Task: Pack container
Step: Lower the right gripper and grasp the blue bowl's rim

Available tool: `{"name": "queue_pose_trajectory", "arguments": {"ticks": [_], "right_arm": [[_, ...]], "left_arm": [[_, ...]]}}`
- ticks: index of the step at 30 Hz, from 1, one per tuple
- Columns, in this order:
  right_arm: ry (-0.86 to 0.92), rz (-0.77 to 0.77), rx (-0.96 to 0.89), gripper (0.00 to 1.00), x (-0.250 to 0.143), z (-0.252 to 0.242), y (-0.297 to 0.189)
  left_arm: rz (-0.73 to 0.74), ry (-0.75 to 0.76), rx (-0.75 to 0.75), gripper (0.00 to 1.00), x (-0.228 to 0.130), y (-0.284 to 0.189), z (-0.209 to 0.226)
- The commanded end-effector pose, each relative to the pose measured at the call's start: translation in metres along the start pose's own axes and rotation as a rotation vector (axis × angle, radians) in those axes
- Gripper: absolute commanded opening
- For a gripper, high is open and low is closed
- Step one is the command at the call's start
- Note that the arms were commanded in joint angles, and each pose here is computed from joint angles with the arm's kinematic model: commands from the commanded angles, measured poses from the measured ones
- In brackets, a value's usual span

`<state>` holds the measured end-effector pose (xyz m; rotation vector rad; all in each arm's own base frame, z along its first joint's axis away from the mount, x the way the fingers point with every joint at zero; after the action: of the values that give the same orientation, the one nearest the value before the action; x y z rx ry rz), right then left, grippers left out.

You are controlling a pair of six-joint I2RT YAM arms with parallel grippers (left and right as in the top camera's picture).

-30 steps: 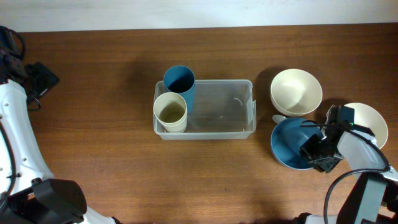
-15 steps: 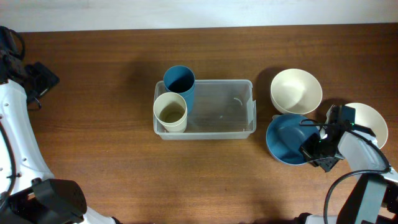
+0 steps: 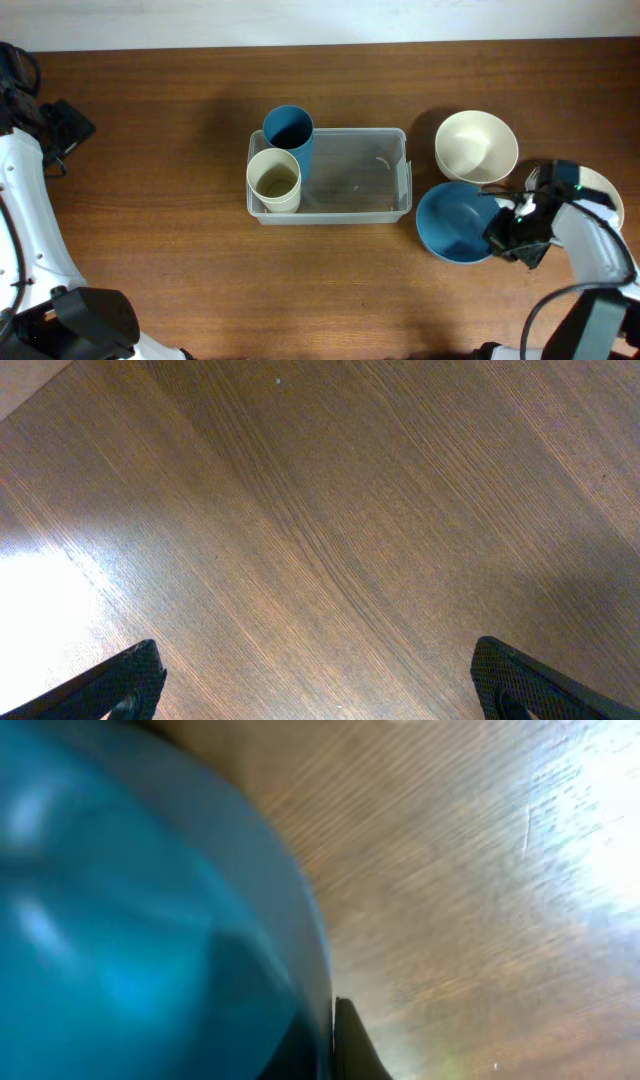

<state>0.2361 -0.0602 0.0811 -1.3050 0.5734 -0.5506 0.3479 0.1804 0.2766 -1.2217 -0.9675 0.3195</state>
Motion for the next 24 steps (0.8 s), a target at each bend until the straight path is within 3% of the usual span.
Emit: {"name": "queue_pose_trajectory", "arguments": {"ticks": [1, 9, 18, 24], "right_arm": [[-0.101, -0.093, 0.083, 0.04, 0.011, 0.020, -0.044], [-0.179, -0.166, 0.101, 0.04, 0.014, 0.028, -0.083], [-0.172, -0.111, 0.076, 0.04, 0.004, 0.020, -0.070], [-0.161, -0.071, 0.073, 0.15, -0.005, 0.013, -0.041]], "left_arm": [[-0.010, -0.018, -0.003, 1.00, 0.004, -0.001, 0.000], [-0.010, -0.018, -0.003, 1.00, 0.004, -0.001, 0.000], [-0.010, -0.018, -0.003, 1.00, 0.004, -0.001, 0.000], [-0.009, -0.018, -0.003, 1.00, 0.004, -0.001, 0.000]]}}
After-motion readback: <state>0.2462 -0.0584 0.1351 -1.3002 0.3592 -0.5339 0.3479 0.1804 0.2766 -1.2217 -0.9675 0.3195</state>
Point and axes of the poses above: each gripper's point midway between its finger pads, its own y axis out along the fingers, its own z axis along the line the jaws close on, x = y × z, the point moved 3 cm from there along -y, back along the fingers, and after that the axes turned 1 degree about y, right-handed, at the moved point
